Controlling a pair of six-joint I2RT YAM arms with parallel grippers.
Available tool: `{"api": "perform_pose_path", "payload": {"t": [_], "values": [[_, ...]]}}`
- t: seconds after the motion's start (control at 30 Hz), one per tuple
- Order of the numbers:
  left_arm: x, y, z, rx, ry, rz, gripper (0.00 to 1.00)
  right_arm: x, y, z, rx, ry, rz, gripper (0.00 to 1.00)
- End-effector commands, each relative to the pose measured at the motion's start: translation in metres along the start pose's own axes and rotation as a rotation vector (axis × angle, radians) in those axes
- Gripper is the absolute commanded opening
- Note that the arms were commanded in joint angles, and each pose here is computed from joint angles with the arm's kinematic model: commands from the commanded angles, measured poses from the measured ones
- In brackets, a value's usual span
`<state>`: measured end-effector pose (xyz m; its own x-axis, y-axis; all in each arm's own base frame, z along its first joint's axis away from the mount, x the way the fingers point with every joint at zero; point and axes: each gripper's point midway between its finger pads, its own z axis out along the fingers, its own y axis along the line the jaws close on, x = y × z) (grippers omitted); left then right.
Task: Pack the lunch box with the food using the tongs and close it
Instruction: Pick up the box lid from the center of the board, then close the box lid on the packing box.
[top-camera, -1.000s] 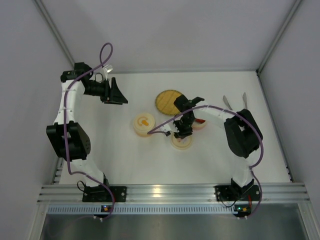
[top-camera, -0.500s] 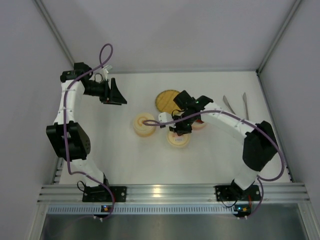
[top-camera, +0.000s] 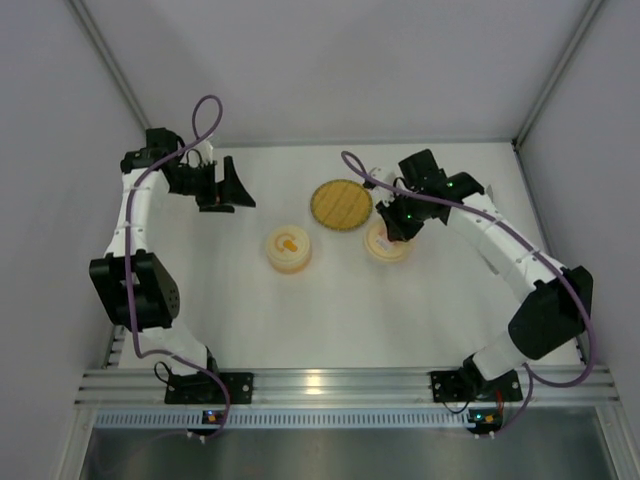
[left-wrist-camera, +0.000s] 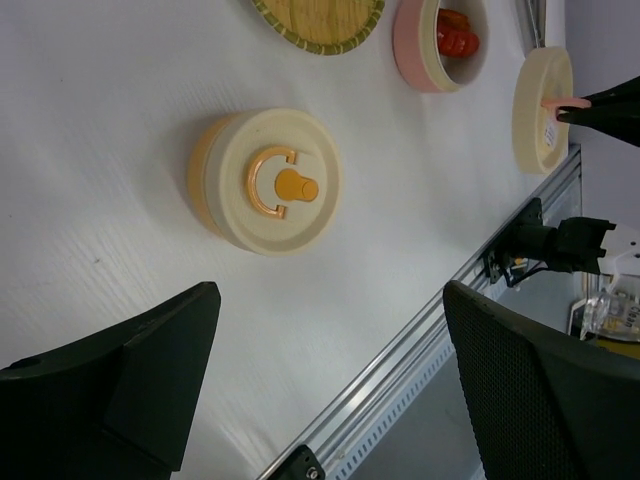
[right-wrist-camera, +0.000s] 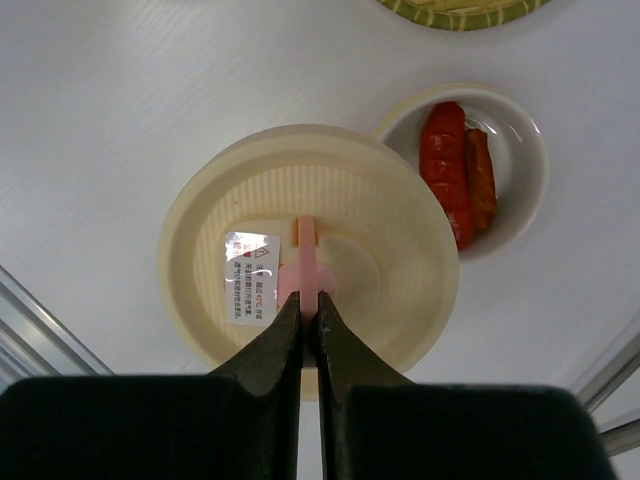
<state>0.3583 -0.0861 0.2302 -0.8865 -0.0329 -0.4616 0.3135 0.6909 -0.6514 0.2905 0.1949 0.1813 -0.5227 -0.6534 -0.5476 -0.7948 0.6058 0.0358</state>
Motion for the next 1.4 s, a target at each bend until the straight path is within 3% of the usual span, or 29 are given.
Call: {"api": "perform_pose_path", "payload": {"t": [0.0, 0.27, 0.53, 0.8, 0.93, 1.37], "values": [[-0.023, -0.013, -0.018, -0.03, -0.123, 0.107, 0.98, -0.018, -0.018, -0.023, 0.036, -0.084, -0.007, 0.0], [-0.022, -0.021, -0.021, 0.008, -0.128, 0.188, 0.98, 0.002, -0.046, -0.005, -0.076, 0.058, -0.24, 0.0], [-0.02, -0.029, -0.019, 0.067, -0.124, 0.213, 0.98, 0.014, -0.081, 0.003, -0.167, 0.065, -0.56, 0.0], [-0.023, -0.01, -0.012, 0.015, -0.135, 0.164, 0.98, -0.006, -0.104, 0.01, -0.205, 0.039, -0.677, 0.0], [-0.018, -0.007, -0.007, 0.072, -0.116, 0.094, 0.98, 0.001, -0.104, 0.022, -0.244, 0.053, -0.734, 0.0], [-0.015, -0.001, -0.003, 0.062, -0.109, 0.084, 0.98, 0.008, -0.101, 0.048, -0.319, 0.041, -0.875, 0.0]]}}
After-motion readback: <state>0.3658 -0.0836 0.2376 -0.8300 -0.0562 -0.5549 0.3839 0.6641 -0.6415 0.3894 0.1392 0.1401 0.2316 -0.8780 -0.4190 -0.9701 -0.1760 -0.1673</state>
